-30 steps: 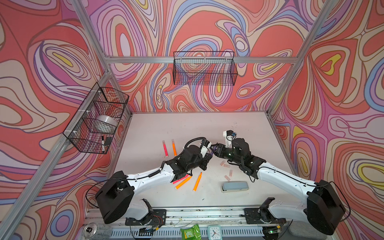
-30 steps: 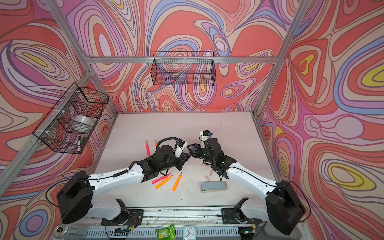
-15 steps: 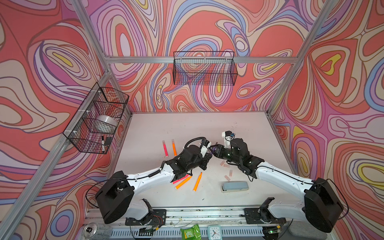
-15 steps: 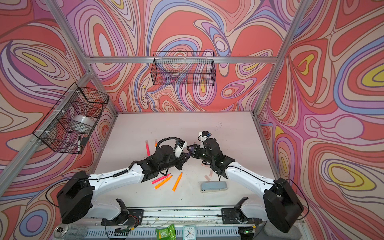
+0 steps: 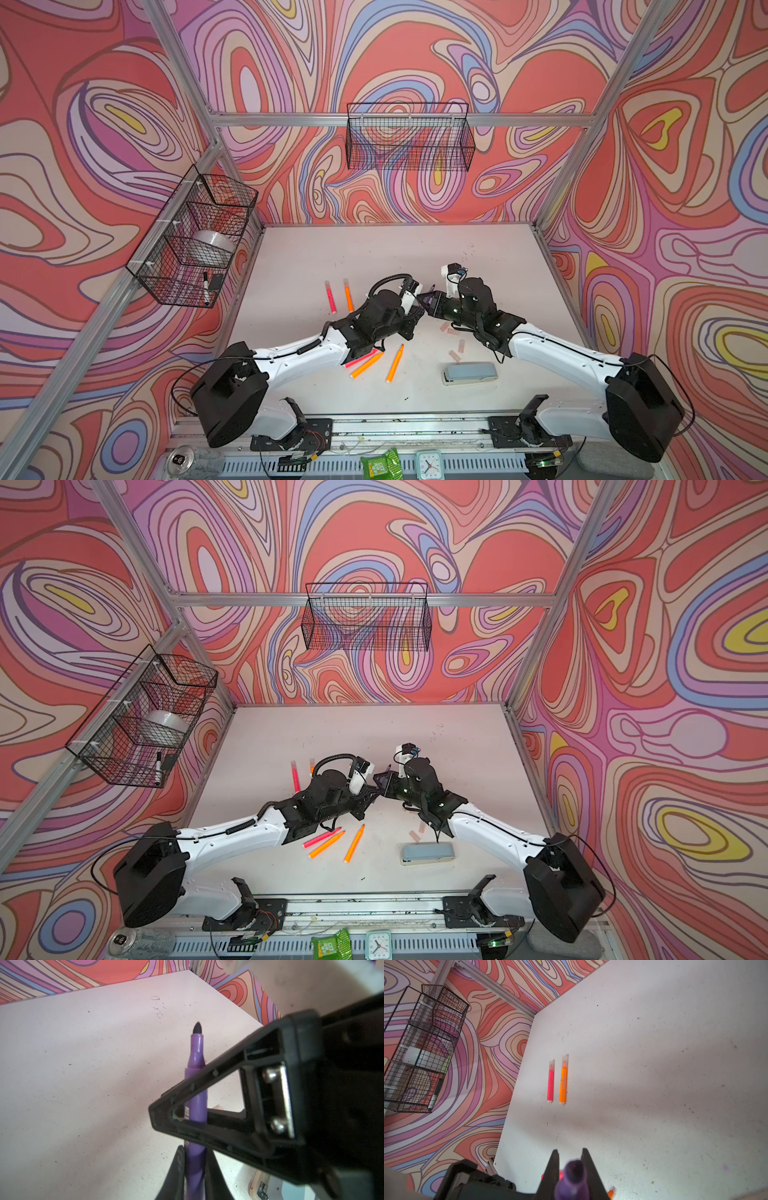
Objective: Insert the pens into the pen caps
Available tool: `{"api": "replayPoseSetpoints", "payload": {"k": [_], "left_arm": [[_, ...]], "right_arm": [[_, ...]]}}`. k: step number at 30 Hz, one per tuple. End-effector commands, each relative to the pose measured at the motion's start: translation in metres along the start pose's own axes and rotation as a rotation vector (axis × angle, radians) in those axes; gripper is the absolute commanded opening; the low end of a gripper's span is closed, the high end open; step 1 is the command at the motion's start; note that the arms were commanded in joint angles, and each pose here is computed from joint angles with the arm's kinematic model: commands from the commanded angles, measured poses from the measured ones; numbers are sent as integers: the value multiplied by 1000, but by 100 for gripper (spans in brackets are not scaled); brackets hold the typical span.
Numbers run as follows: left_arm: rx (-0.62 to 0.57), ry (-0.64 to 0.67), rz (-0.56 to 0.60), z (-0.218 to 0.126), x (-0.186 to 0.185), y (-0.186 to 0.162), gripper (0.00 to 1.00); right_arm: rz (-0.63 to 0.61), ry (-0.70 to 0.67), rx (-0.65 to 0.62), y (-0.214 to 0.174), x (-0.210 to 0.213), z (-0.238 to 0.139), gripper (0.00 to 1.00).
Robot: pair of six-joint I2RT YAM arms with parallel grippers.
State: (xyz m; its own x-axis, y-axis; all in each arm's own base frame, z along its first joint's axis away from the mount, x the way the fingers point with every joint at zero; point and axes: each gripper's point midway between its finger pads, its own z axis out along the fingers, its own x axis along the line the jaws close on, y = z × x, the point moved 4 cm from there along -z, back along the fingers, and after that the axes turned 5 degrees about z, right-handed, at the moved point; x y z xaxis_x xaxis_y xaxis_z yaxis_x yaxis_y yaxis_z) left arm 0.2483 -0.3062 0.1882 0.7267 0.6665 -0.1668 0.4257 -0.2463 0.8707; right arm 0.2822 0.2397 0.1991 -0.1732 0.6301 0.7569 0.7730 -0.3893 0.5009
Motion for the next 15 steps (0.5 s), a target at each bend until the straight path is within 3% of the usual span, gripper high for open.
{"api": "replayPoseSetpoints", "payload": {"k": [1,7,15], "left_arm": [[-46,-22,5,-2,-4,11,7],[-41,-15,4,-1,-3,11,29],[-52,9,3,-4,0,11,36]], "right_arm": [[-16,32,-19,6,12,0,7],[-27,51,-6,2,18,3,2],[-43,64,31,-13,24,12,1]]}}
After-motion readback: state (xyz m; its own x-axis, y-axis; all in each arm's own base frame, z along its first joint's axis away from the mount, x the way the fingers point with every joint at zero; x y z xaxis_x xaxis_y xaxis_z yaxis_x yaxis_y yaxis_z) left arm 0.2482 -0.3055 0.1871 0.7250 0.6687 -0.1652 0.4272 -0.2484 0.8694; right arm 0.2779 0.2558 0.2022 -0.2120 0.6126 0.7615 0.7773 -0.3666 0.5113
